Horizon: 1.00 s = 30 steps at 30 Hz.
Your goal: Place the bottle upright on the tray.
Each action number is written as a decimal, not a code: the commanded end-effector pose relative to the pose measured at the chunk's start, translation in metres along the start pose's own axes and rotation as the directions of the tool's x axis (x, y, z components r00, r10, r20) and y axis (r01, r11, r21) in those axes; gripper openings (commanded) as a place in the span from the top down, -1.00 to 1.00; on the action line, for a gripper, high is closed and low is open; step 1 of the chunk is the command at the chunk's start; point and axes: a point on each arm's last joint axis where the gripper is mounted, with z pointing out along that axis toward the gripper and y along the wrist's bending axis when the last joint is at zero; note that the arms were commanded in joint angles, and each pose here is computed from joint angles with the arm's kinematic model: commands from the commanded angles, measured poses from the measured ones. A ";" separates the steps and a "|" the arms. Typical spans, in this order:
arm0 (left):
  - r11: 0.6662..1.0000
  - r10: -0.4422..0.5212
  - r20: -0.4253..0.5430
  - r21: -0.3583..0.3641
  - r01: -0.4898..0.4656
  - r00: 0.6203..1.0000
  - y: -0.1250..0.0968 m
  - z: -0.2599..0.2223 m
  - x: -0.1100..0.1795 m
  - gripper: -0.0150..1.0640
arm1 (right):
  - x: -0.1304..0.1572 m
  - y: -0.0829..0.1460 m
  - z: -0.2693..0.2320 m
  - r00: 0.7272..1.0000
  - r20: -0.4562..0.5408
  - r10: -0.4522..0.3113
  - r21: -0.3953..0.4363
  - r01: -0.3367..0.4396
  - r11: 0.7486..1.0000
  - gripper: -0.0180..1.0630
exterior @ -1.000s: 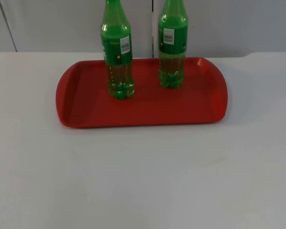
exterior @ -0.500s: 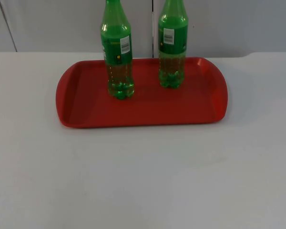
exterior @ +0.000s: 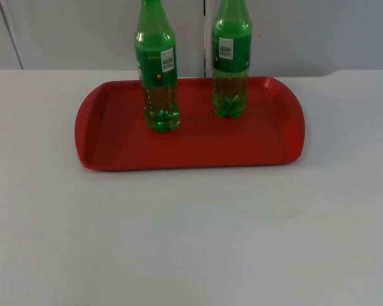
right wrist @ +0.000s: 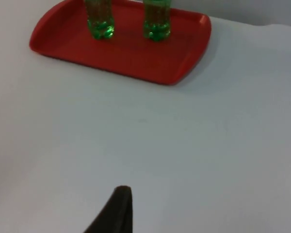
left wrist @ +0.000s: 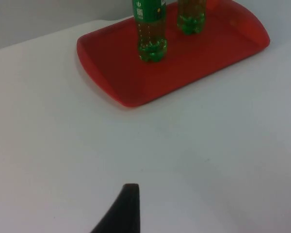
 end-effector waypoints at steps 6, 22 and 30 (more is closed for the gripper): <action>1.000 0.007 0.001 0.001 -0.007 1.000 0.000 0.001 0.001 -0.97 | 0.000 0.001 0.000 0.998 0.007 0.061 0.121 -0.061 0.991 -0.98; 1.000 0.007 0.001 0.001 -0.007 1.000 0.000 0.001 0.001 -0.97 | 0.000 0.003 0.000 0.986 0.027 0.165 0.321 -0.165 0.933 -0.98; 1.000 0.007 0.001 0.001 -0.007 1.000 0.000 0.001 0.001 -0.97 | 0.000 0.003 0.000 0.985 0.028 0.170 0.330 -0.170 0.928 -0.98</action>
